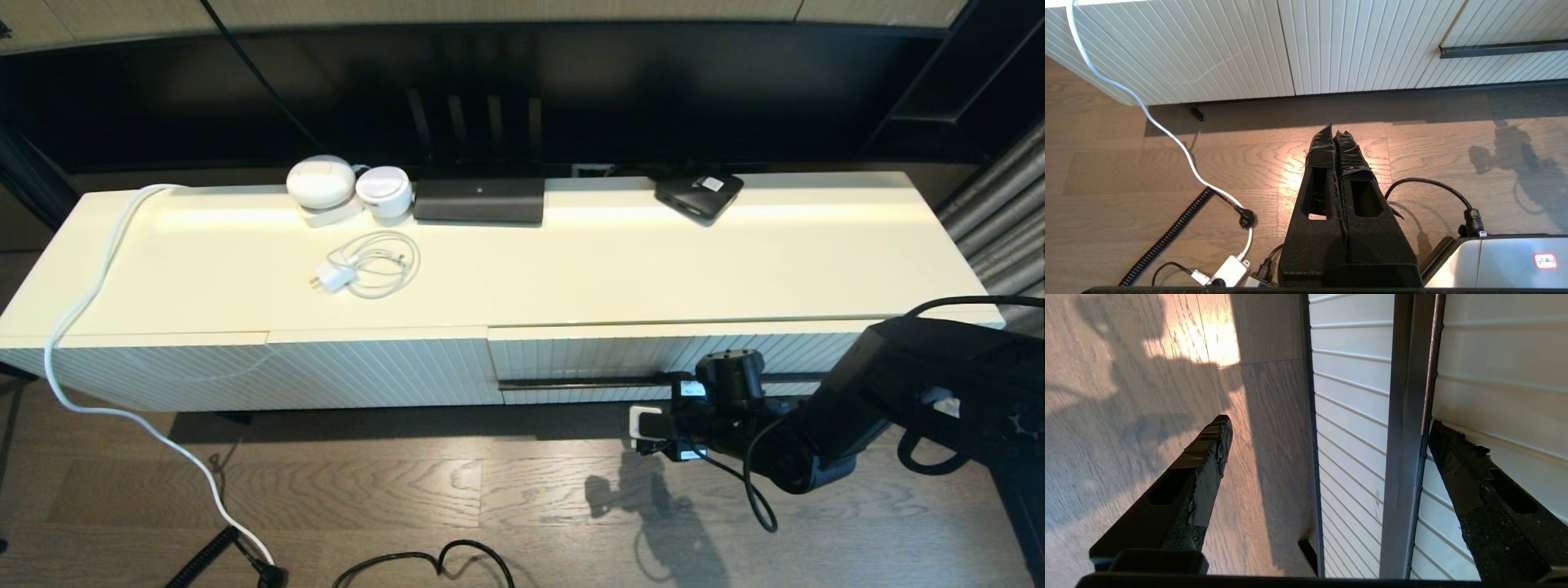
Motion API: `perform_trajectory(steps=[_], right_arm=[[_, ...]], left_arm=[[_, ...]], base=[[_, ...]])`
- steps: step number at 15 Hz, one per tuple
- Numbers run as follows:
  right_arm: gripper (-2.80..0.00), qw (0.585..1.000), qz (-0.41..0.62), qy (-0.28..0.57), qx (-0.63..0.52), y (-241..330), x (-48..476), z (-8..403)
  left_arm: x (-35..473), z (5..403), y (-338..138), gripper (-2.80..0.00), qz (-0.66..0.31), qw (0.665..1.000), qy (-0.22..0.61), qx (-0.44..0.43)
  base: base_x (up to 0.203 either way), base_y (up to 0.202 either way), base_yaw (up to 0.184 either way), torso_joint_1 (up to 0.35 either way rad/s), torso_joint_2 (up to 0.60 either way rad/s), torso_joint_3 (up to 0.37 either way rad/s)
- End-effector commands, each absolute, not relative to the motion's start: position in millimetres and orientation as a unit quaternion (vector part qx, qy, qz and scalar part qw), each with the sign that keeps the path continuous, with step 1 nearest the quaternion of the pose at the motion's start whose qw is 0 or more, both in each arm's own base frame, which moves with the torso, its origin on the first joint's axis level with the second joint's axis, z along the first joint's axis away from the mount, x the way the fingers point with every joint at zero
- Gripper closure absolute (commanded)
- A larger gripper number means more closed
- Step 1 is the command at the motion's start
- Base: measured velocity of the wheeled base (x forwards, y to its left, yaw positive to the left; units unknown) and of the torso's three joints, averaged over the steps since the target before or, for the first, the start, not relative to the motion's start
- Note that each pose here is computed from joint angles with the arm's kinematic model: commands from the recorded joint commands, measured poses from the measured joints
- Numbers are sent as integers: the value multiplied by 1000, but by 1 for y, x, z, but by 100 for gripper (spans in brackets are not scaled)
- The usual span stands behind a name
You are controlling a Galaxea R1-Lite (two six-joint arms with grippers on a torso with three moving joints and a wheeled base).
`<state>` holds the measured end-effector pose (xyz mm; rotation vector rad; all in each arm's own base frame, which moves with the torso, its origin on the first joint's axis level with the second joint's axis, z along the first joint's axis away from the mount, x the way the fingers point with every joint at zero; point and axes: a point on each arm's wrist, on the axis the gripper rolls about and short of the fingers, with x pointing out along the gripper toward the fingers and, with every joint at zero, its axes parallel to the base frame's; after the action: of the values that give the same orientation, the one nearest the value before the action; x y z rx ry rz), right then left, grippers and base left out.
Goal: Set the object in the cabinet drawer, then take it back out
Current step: Open the drawer
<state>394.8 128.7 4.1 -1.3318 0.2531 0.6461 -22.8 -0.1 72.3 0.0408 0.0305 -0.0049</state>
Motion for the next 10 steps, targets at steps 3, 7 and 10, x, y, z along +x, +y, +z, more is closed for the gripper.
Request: perform_trajectory(steps=[3,7,10], right_arm=[[-280,729,293,109,-609,129,399,3],[-280,726,298,115,-609,129,397,-1],[-280,721,305,124,-609,128,394,-9]], left_arm=[[-23,72,0,0,-3,1000,15,21],[-23,72,0,0,-3,1000,15,21],[-23,72,0,0,-3,1000,15,21]], base=[[0,0,0,0,0,0],[0,0,0,0,0,0],[0,0,0,0,0,0]])
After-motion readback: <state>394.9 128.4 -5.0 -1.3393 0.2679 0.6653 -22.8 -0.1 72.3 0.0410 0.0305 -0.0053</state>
